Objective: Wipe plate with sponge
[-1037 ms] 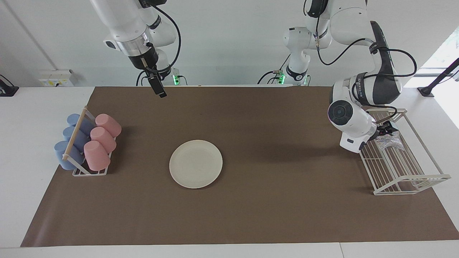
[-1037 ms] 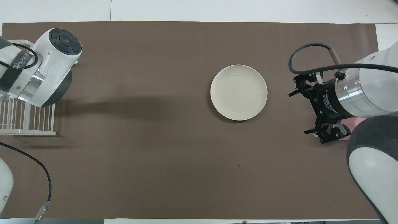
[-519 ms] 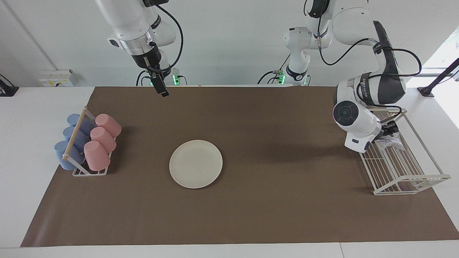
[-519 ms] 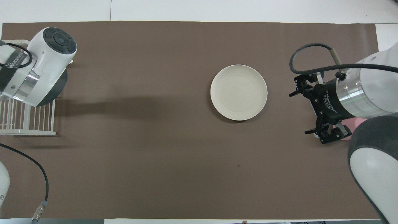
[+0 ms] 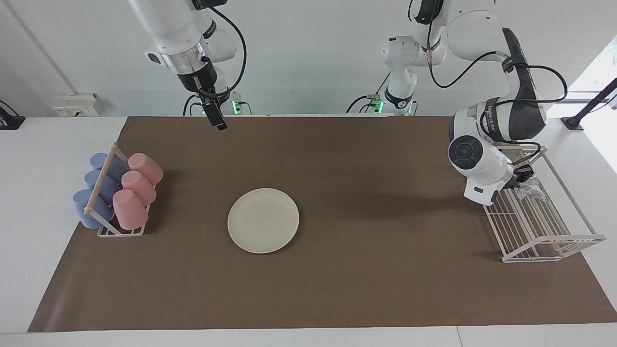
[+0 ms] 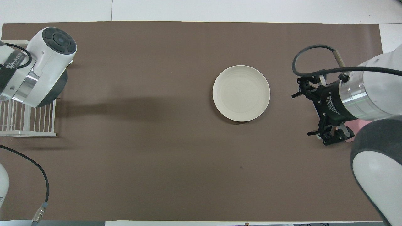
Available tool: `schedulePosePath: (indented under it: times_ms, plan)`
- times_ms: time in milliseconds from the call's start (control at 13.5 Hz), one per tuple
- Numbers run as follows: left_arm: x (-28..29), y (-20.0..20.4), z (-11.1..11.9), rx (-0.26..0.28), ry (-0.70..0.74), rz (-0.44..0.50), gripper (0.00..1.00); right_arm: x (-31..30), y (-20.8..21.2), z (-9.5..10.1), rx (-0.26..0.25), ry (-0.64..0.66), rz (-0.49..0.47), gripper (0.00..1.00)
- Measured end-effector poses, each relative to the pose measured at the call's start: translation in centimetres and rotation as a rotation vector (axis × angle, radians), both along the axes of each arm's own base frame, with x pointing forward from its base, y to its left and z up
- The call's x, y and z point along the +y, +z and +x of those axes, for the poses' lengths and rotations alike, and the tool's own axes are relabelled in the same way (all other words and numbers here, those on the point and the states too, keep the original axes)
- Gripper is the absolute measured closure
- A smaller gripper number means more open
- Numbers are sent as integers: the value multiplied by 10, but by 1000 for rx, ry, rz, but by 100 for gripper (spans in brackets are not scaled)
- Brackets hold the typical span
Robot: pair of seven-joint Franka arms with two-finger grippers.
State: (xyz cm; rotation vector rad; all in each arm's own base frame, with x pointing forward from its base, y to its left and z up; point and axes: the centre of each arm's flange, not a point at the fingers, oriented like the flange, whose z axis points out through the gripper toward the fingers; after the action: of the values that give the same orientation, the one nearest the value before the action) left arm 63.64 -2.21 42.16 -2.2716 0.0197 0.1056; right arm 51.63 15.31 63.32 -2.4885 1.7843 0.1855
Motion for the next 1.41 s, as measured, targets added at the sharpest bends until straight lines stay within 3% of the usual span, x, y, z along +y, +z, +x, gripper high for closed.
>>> schedulePosePath:
  times_ms: [222, 519, 667, 815, 1111, 1259, 1407]
  plan:
    - [-2, 30, 7, -50, 37, -50, 97, 16, 5, 5, 5, -5, -3, 0]
    - [-19, 104, -1, -78, 198, -311, 97, 65, 11, 26, 65, -62, -35, 0]
    - [-33, 127, -9, -64, 240, -457, 97, 87, 8, 31, 76, -57, -44, 0]
    - [-46, 147, -18, -49, 277, -644, 97, 103, 5, 27, 82, -34, -49, 0]
    - [-24, 195, -34, -47, 432, -1113, 97, 117, 7, 19, 81, -36, -52, 0]
    - [-11, 207, -38, -43, 502, -1285, 97, 116, 8, 18, 79, -37, -51, 0]
    - [-15, 202, -43, -6, 563, -1446, 97, 116, 9, 17, 80, -38, -51, 0]
